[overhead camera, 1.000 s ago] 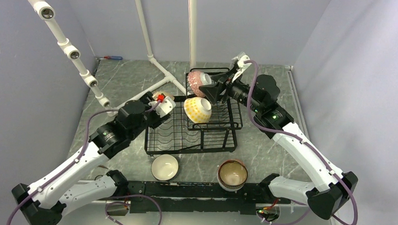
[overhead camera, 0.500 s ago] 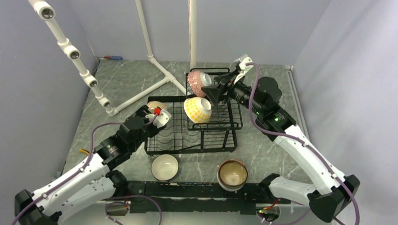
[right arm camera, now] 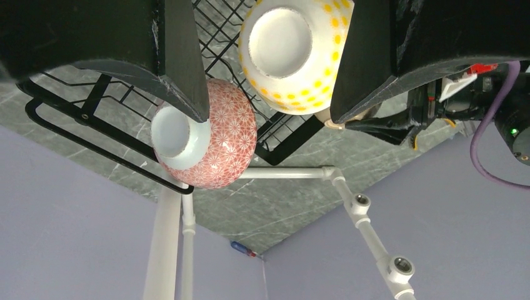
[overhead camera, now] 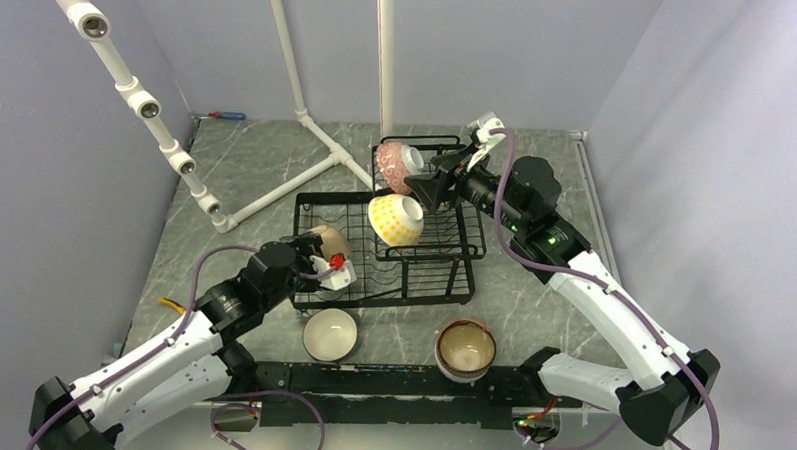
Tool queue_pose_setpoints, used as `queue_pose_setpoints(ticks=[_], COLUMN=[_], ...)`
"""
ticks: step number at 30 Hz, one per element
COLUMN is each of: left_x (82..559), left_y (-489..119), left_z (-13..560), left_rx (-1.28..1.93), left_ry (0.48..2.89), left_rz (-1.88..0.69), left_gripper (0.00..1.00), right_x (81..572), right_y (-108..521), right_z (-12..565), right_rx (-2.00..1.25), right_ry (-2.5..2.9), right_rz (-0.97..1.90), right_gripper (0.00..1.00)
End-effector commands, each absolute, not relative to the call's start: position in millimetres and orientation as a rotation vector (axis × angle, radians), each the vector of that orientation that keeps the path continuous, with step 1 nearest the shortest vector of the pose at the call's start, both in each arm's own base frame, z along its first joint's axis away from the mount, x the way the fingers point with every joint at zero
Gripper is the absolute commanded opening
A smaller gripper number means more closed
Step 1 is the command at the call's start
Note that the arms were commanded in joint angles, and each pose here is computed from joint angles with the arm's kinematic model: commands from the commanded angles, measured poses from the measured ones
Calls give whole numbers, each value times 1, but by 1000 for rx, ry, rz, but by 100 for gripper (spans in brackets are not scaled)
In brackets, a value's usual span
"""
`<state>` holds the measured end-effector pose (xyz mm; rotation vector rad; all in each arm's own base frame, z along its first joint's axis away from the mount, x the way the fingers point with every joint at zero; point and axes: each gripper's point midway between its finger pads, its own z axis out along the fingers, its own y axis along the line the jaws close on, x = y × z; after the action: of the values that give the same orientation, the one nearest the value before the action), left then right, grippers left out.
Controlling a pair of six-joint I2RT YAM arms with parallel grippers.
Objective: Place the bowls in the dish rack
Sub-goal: Turn the bowl upside down on the dish rack.
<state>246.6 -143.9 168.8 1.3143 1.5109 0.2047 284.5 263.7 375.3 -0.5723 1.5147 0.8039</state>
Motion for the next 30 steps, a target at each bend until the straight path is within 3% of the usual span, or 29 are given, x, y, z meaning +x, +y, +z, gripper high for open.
queue_pose_setpoints(ticks=[1,20,30], left_x=[250,291,331], left_y=[-154,-163,-159], left_z=[185,171,165], left_rx=[1390,1535,1540], left_ry=[1353,1162,1230], left_rz=[237,419,443], left_gripper=[3,3,3], right_x=[282,283,283], right_y=[257,250,249], right_z=[391,388,386], right_rx=[-559,-516,-511], right_ry=[1460,1460,1462], right_rz=[777,765,768], right_gripper=[75,75,75])
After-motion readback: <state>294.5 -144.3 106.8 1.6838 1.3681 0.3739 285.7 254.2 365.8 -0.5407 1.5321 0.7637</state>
